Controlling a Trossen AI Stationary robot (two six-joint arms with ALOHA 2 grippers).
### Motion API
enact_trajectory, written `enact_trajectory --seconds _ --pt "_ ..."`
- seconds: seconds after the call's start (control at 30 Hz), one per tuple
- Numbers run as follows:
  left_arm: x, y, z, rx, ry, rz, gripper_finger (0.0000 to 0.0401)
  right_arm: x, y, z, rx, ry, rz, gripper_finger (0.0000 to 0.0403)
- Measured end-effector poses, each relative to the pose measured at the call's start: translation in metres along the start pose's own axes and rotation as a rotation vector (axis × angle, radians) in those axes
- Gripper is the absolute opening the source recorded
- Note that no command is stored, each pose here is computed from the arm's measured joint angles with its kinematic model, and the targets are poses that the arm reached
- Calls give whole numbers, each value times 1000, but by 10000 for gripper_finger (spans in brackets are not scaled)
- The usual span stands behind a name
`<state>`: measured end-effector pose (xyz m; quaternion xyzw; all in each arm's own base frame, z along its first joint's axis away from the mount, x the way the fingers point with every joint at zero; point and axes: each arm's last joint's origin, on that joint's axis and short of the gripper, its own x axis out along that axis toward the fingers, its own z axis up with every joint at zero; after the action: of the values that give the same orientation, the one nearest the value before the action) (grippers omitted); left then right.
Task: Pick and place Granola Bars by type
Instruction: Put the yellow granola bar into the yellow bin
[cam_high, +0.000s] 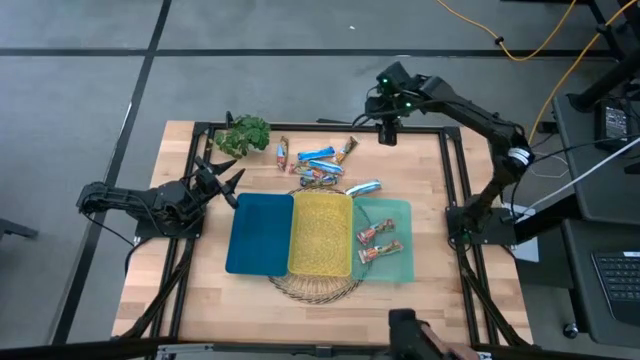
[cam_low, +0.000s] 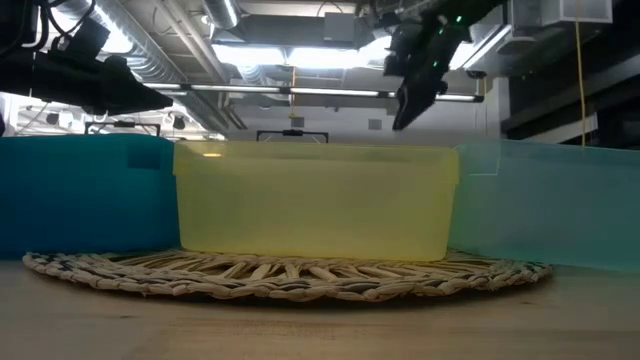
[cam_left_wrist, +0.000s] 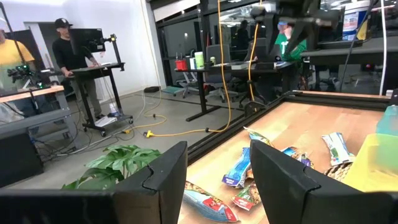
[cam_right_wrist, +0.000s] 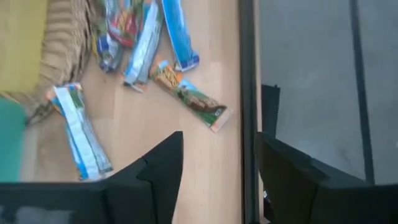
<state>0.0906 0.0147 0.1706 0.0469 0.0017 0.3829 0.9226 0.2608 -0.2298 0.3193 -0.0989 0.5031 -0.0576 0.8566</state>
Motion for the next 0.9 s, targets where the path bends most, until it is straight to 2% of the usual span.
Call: enact_trajectory --seconds 0.4,0.9 --pt "0 0 0 0 0 0 169 75 -18 -1 -40 23 28 275" --pt "0 0 0 0 0 0 169 131 -14 -5 -64 50 123 289"
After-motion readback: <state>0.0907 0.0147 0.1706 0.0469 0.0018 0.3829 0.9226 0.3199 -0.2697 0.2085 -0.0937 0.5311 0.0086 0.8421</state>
